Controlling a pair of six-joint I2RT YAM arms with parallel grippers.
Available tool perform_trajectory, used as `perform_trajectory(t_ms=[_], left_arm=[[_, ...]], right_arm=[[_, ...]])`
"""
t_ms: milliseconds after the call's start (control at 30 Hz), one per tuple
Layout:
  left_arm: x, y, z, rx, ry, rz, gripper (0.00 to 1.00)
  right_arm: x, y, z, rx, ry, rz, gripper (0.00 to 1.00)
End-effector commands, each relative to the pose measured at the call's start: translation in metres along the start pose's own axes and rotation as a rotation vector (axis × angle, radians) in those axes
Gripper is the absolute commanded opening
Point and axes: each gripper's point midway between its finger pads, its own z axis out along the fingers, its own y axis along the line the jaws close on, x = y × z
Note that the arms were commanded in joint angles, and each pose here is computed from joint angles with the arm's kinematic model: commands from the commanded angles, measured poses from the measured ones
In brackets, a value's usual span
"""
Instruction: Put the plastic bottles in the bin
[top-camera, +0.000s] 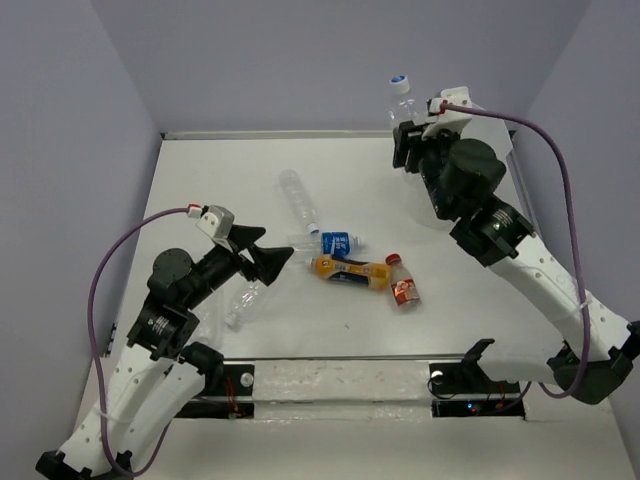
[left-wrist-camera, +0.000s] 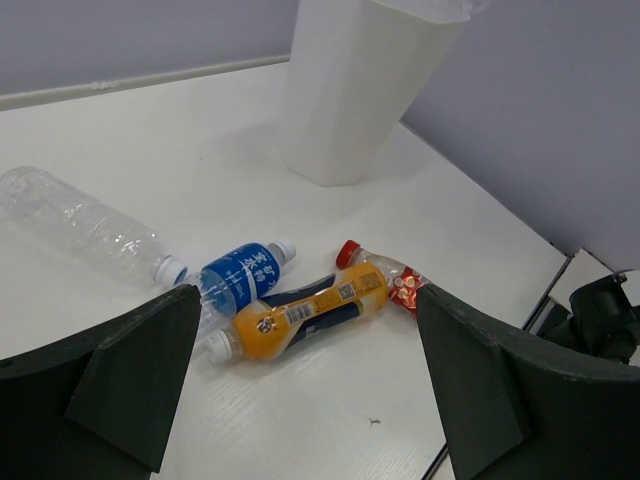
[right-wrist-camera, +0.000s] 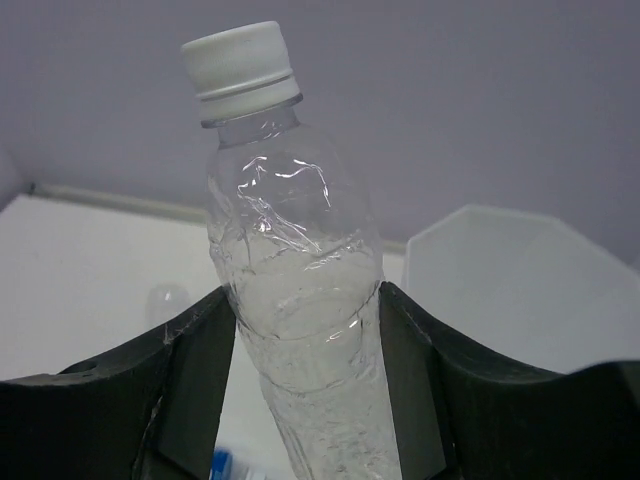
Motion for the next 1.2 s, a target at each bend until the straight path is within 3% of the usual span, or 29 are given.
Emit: perform_trajectory(t_ms=[0, 167, 333, 400, 433, 467, 500, 567, 700, 767, 833, 967, 1067, 1167], left_arm=[[-0.027, -0.011, -0.002, 0.033, -0.072, 0.022, 0.99], [-0.029, -0.012, -0.005, 0.035, -0.084, 0.026, 0.99], [-0.032, -0.014, -0.008, 0.037, -0.095, 0.032, 0.99], [-0.032, -0.014, -0.009, 0.039, -0.098, 0.033, 0.99], [-0.033, -0.014, -0.009, 0.037, -0.099, 0.033, 0.99], [-0.033, -0.015, -0.010, 0.040, -0.099, 0.033, 0.99], [-0.034, -0.014, -0.010, 0.031, -0.102, 0.032, 0.99], [-0.034, -0.013, -0.010, 0.024, -0.105, 0.032, 0.99], [-0.035, -0.007, -0.009, -0.007, -0.108, 0.025, 0.99], [-0.035, -0.004, -0.008, -0.024, -0.109, 0.023, 0.99], [-0.038, 0.001, -0.010, -0.056, -0.122, 0.020, 0.99], [-0.044, 0.014, -0.013, -0.127, -0.155, 0.016, 0.99], [-0.041, 0.038, -0.017, -0.260, -0.146, -0.005, 0.99], [-0.043, 0.061, -0.024, -0.394, -0.163, -0.026, 0.99]], right_arm=[[-0.101, -0.066, 0.024, 0.283, -0.326, -0.010, 0.11], [-0.090, -0.137, 0.069, 0.466, -0.340, -0.016, 0.12], [-0.043, -0.178, 0.096, 0.532, -0.270, -0.018, 0.12], [-0.025, -0.177, 0.102, 0.513, -0.243, -0.006, 0.24], [-0.021, -0.183, 0.101, 0.528, -0.236, -0.005, 0.37], [-0.017, -0.183, 0.099, 0.534, -0.223, -0.008, 0.68], [-0.022, -0.183, 0.094, 0.528, -0.232, 0.003, 0.79], [-0.028, -0.180, 0.089, 0.500, -0.233, 0.013, 0.86], [-0.033, -0.151, 0.075, 0.319, -0.166, 0.073, 0.83], [-0.021, -0.097, 0.067, 0.045, -0.091, 0.075, 0.73], [0.000, -0.054, 0.059, -0.132, -0.021, 0.066, 0.71], [0.096, 0.042, 0.027, -0.377, 0.244, -0.005, 0.48], [0.166, 0.098, -0.006, -0.550, 0.405, -0.061, 0.41], [0.211, 0.125, -0.026, -0.625, 0.500, -0.117, 0.44]])
